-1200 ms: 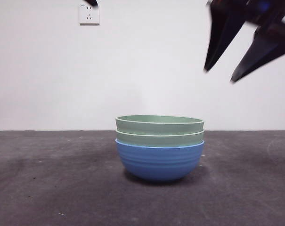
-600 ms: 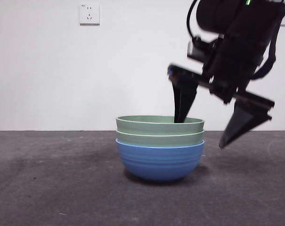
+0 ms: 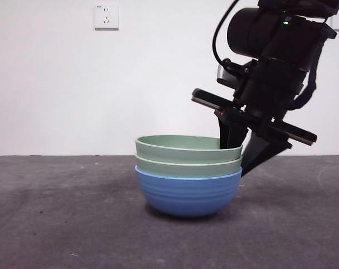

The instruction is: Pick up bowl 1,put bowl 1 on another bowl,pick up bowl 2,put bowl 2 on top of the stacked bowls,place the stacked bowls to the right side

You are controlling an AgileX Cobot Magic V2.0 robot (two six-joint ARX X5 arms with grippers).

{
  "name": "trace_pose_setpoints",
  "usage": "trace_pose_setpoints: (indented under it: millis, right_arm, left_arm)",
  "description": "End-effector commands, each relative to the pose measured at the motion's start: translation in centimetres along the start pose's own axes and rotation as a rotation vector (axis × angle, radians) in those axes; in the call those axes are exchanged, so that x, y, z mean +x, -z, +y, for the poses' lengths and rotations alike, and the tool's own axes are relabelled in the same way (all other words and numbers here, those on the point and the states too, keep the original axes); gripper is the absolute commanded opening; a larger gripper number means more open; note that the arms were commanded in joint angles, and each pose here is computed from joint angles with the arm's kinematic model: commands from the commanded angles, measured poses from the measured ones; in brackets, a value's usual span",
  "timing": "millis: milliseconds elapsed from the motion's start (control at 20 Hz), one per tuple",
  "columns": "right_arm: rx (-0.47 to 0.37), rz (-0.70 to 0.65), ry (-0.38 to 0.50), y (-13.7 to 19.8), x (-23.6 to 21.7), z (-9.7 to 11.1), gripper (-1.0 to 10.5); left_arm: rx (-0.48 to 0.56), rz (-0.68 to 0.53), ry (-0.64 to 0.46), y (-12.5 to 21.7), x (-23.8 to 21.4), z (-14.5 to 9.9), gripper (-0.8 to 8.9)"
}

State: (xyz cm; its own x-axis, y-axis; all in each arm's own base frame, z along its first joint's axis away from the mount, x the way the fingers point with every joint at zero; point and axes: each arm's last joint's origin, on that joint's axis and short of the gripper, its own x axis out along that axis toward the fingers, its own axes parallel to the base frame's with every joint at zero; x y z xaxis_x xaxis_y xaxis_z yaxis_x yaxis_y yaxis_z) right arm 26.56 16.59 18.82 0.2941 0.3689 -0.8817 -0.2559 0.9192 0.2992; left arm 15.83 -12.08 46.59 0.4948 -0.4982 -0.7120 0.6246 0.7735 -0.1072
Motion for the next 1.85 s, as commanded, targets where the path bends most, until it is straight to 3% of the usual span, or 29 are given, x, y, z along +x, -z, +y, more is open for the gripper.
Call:
trace_pose_setpoints:
  millis: [50,300,550,950,1200,1650,1850]
  right_arm:
    - [0.005,0.023,0.015,0.3,0.3,-0.1,-0.1]
    - [0.001,0.003,0.007,0.2,-0.3,0.0,-0.2]
    - [-0.003,-0.141,-0.008,-1.1,-3.8,-0.7,-0.2]
    - [0.164,-0.265,0.118,-3.1,-6.4,-9.1,-0.2]
    - [0.212,-0.222,0.163,-3.3,-4.9,-11.9,-0.2]
    - [0.226,-0.149,0.175,-3.1,-2.6,-13.3,-0.1]
    - [0.222,-0.125,0.178,-2.9,-2.5,-13.3,1.6]
  left_arm:
    - [0.017,0.011,0.000,0.1,0.0,-0.1,3.18]
    - [0.021,0.012,0.000,0.1,0.0,-0.1,3.14]
    - [0.025,0.011,0.001,0.1,0.0,-0.1,3.14]
    - [0.023,0.023,0.001,0.3,0.0,-0.1,3.14]
    - [0.022,0.023,0.001,0.3,0.0,-0.1,3.14]
    - [0.019,0.023,0.001,0.3,0.0,-0.1,3.14]
    - [0.019,0.024,0.001,0.3,0.0,-0.1,3.14]
